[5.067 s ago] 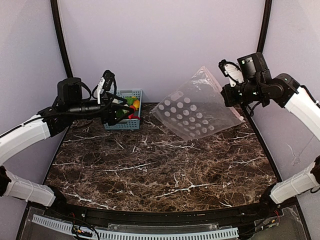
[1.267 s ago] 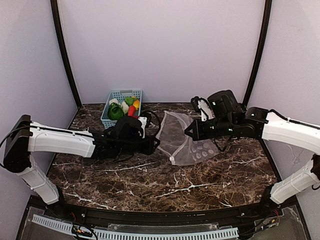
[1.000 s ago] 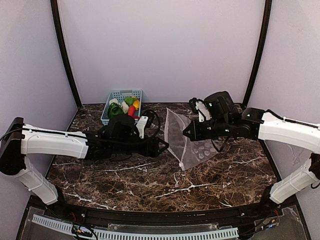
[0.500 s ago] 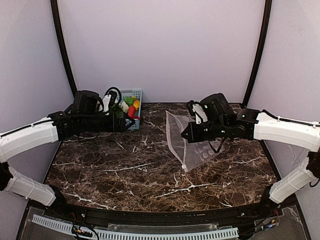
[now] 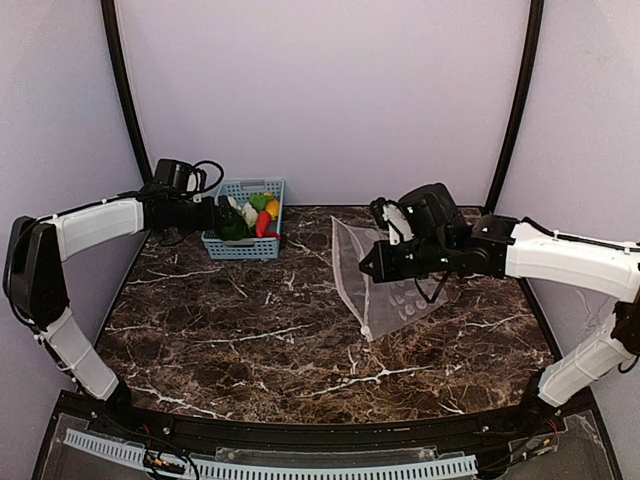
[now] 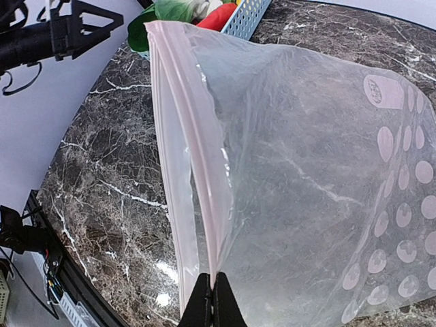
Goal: Place the food in the zip-top bag and seal the zipper
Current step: Pick up the fake vegetable from the bin, then place the fake vegetable in the zipper food storage bag.
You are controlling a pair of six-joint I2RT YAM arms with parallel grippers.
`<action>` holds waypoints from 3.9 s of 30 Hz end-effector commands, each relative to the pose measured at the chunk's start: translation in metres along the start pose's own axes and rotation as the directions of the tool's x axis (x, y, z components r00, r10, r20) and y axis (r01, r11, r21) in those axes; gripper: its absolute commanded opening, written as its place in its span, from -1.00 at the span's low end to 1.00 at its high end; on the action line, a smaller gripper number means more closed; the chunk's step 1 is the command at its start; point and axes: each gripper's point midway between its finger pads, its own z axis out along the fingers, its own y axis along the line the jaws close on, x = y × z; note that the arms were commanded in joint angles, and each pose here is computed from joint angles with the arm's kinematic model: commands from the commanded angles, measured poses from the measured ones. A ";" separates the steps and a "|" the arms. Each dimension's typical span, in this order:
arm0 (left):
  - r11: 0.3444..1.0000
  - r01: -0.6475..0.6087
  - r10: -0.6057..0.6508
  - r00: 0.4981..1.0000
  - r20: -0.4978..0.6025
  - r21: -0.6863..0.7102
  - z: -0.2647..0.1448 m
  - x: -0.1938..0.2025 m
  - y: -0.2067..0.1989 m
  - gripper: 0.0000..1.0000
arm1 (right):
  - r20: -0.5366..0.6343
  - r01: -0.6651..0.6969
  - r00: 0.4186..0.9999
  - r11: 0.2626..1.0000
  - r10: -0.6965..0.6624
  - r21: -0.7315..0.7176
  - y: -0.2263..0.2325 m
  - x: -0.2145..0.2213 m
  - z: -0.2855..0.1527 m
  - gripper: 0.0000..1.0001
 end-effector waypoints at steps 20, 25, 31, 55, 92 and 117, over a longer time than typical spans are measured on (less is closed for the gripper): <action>0.993 0.025 -0.033 0.997 -0.064 -0.116 0.094 -0.020 0.039 0.98 | 0.034 0.041 0.999 0.994 -0.038 -0.098 0.029 -0.022 0.006 -1.00; 0.993 0.017 -0.028 0.995 -0.095 -0.121 0.098 -0.011 0.041 0.98 | 0.030 0.039 0.999 0.994 -0.036 -0.101 0.029 -0.021 0.008 -1.00; 0.994 0.029 -0.041 0.993 -0.114 -0.102 0.101 -0.004 0.040 0.90 | 0.030 0.037 0.999 0.994 -0.034 -0.106 0.029 -0.019 0.007 -1.00; 1.000 0.022 -0.022 0.999 0.048 -0.001 0.039 -0.049 0.009 -0.99 | 0.053 0.063 0.997 0.993 -0.057 -0.104 0.028 -0.021 0.004 -1.00; 0.657 -0.198 0.310 0.951 -0.021 0.727 -0.181 0.124 -0.215 -0.99 | 0.051 0.023 0.998 0.999 -0.022 -0.028 0.001 -0.033 0.016 -1.00; 0.570 -0.164 0.280 0.960 -0.002 0.805 -0.208 0.128 -0.226 -0.99 | 0.050 0.015 0.999 0.999 -0.014 -0.032 -0.003 -0.038 0.013 -1.00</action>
